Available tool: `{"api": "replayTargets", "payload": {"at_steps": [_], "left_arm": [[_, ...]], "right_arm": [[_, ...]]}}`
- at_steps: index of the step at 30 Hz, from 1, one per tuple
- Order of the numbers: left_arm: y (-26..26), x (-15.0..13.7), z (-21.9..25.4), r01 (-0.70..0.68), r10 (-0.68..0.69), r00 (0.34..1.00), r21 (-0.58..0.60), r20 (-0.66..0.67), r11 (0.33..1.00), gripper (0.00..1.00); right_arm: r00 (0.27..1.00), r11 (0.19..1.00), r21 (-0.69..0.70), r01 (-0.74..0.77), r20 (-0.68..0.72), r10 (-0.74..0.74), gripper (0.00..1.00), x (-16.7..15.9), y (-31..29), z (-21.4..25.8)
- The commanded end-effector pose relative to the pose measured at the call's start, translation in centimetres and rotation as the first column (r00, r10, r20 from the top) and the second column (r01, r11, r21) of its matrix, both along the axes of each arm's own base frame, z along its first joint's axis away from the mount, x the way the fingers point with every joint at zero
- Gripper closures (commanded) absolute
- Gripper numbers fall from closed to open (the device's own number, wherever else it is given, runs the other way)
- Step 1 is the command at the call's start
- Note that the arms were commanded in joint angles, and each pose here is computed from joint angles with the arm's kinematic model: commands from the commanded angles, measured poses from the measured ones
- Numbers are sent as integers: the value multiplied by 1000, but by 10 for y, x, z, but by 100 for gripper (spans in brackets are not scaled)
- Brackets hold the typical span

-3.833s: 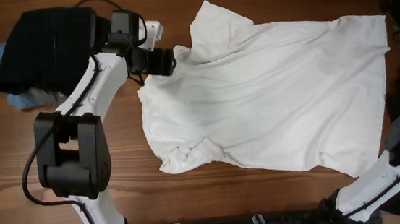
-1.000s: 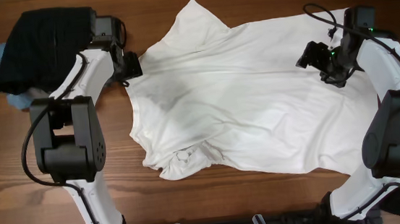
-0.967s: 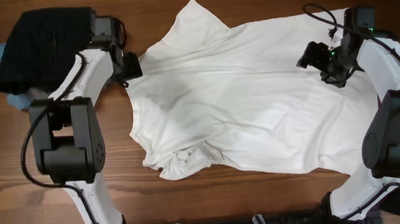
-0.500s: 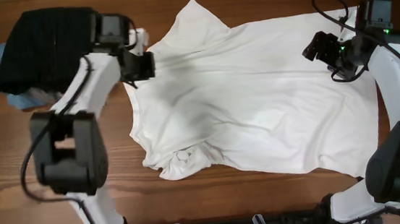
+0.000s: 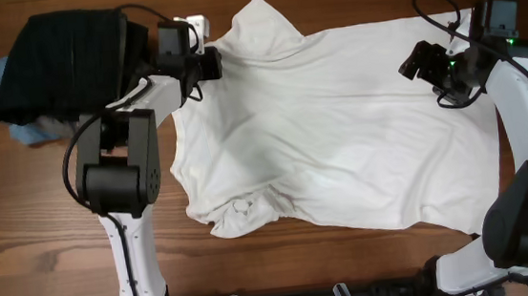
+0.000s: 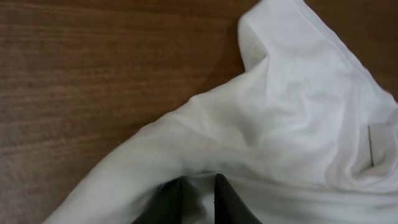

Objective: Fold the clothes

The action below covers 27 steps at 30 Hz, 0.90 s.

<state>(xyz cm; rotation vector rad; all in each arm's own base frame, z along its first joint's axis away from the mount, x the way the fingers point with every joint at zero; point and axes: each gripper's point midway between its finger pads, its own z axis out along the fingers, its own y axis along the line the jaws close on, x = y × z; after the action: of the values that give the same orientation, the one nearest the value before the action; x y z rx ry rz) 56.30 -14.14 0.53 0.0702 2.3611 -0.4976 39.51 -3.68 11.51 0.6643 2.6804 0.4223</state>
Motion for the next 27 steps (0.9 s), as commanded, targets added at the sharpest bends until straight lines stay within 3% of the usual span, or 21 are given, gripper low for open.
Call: {"api": "replayTargets", "payload": {"at_steps": [1, 5, 8, 9, 11, 13, 14, 16, 19, 21, 23, 25, 27], "left_arm": [[23, 29, -11, -135, 135, 991, -62, -16, 989, 84], [13, 78, 80, -86, 102, 987, -124, 126, 989, 85], [10, 90, 141, -33, 45, 984, -74, 172, 997, 80], [12, 84, 170, -3, 7, 987, -25, 162, 1000, 71], [18, 71, 195, 20, -22, 991, 17, 133, 1000, 65], [27, 42, 224, 20, -22, 998, 33, 59, 999, 35], [31, 26, 235, 16, -17, 1000, 36, 21, 999, 29], [41, -16, 250, 12, -8, 996, 45, -85, 999, 31], [51, -76, 259, 11, 4, 968, 55, -249, 998, 60], [58, -115, 264, 7, 22, 939, 83, -343, 997, 62], [76, -141, 264, -68, 135, 902, 173, -410, 982, 62], [97, -158, 262, -178, 280, 852, 258, -442, 950, 63], [96, -168, 256, -199, 300, 826, 251, -476, 947, 59]], "right_arm": [[1000, 1000, 6, 18, 1, -18, 11, 0, -1, 1], [1000, 1000, 6, 15, -5, -15, 11, -2, -1, 1], [1000, 1000, 8, 13, -24, -13, 10, -6, 0, -1], [999, 1000, -7, 30, -43, -30, 11, -10, -4, -3], [993, 995, -64, 74, -85, -79, 10, -18, -16, -7], [981, 986, -113, 123, -139, -138, 10, -30, -27, -12], [979, 986, -115, 123, -149, -140, 10, -33, -29, -13], [978, 988, -111, 107, -169, -125, 11, -39, -28, -13], [980, 992, -107, 74, -176, -92, 12, -46, -24, -7], [983, 992, -101, 73, -159, -88, 11, -51, -21, 5], [989, 995, -72, 65, -125, -73, 11, -55, -13, 20], [995, 998, -31, 55, -86, -58, 11, -62, -3, 39], [994, 998, -27, 62, -86, -64, 10, -74, 0, 50]]}}
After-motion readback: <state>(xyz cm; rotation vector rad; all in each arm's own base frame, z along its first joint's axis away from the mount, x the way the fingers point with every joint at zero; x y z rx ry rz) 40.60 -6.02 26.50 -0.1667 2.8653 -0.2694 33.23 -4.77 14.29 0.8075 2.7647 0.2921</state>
